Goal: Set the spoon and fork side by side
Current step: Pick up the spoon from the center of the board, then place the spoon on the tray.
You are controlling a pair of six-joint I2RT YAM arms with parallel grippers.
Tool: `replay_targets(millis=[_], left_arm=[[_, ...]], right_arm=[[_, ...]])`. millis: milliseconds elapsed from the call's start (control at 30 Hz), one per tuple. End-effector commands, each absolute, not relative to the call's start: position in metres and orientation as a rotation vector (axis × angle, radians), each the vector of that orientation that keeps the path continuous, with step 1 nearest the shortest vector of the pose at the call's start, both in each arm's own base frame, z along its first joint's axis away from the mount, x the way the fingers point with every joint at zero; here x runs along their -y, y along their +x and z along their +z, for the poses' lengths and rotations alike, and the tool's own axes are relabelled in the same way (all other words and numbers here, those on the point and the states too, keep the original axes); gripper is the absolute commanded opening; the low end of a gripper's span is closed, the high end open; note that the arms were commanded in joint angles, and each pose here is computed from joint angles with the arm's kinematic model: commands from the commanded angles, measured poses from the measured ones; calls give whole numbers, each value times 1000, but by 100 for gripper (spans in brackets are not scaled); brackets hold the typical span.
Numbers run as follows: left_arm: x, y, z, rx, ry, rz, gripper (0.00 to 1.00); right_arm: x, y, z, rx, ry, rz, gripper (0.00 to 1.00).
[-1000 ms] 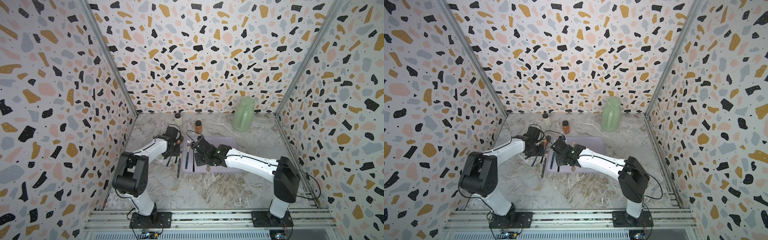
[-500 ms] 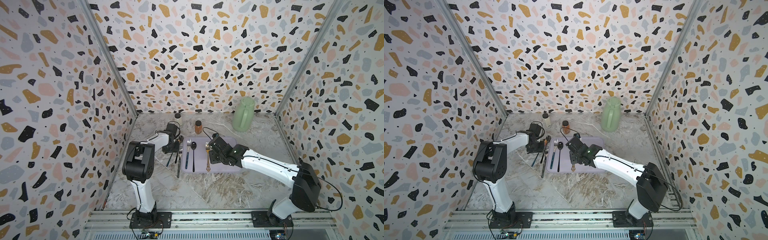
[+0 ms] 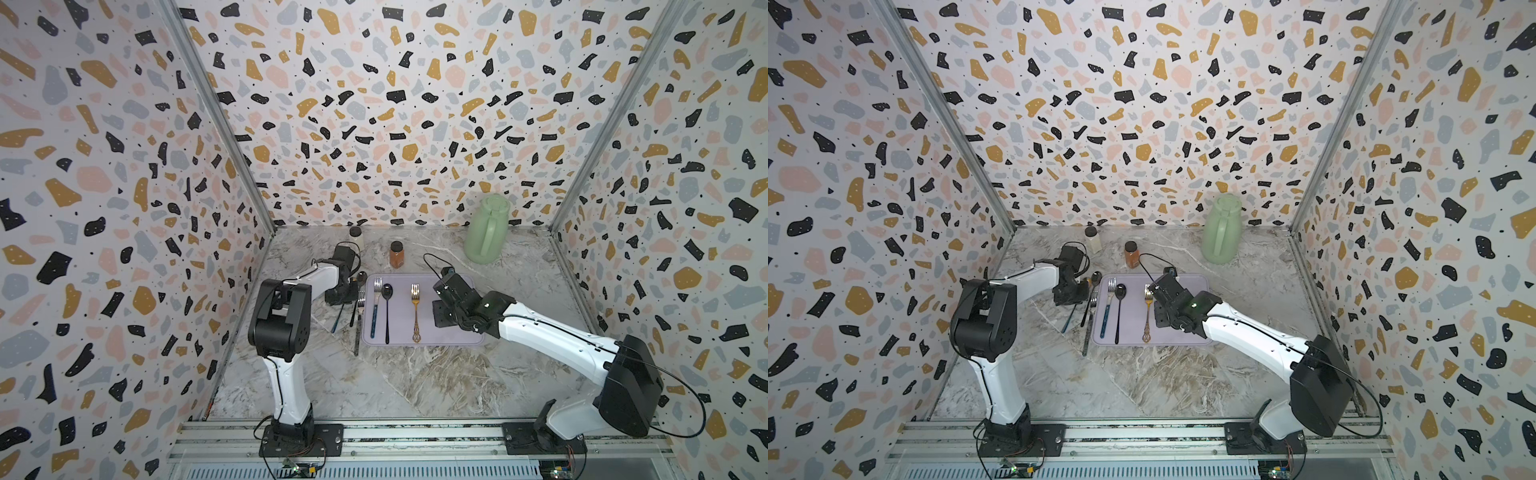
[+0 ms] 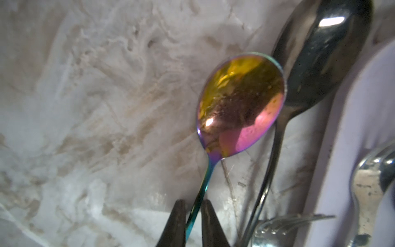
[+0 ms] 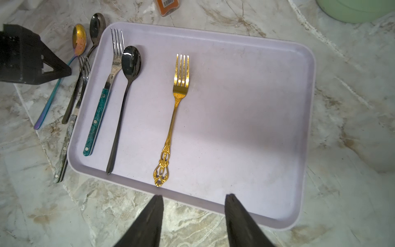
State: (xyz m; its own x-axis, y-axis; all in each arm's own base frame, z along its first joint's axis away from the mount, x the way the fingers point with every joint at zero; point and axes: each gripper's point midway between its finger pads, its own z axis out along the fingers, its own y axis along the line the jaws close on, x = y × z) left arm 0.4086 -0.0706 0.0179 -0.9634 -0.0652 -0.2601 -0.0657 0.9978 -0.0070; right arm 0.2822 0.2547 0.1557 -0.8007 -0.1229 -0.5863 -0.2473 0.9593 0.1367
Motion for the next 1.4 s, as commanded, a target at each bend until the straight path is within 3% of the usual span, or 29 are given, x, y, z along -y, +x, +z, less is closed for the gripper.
replay_targets(millis=[0, 400, 667, 1100, 1367], left_arm=[[72, 403, 8, -2923, -117, -13, 7], [73, 382, 97, -2781, -241, 72, 0], [159, 368, 139, -2724, -192, -105, 0], [307, 365, 108, -2755, -68, -145, 0], [344, 373, 69, -2797, -14, -132, 0]], right_arm=[[-243, 283, 169, -2472, -228, 276, 52], [-199, 285, 178, -2454, -120, 295, 52], [-157, 288, 170, -2469, -10, 242, 52], [-103, 287, 141, -2530, 146, 199, 52], [-91, 284, 134, -2547, 171, 212, 51]])
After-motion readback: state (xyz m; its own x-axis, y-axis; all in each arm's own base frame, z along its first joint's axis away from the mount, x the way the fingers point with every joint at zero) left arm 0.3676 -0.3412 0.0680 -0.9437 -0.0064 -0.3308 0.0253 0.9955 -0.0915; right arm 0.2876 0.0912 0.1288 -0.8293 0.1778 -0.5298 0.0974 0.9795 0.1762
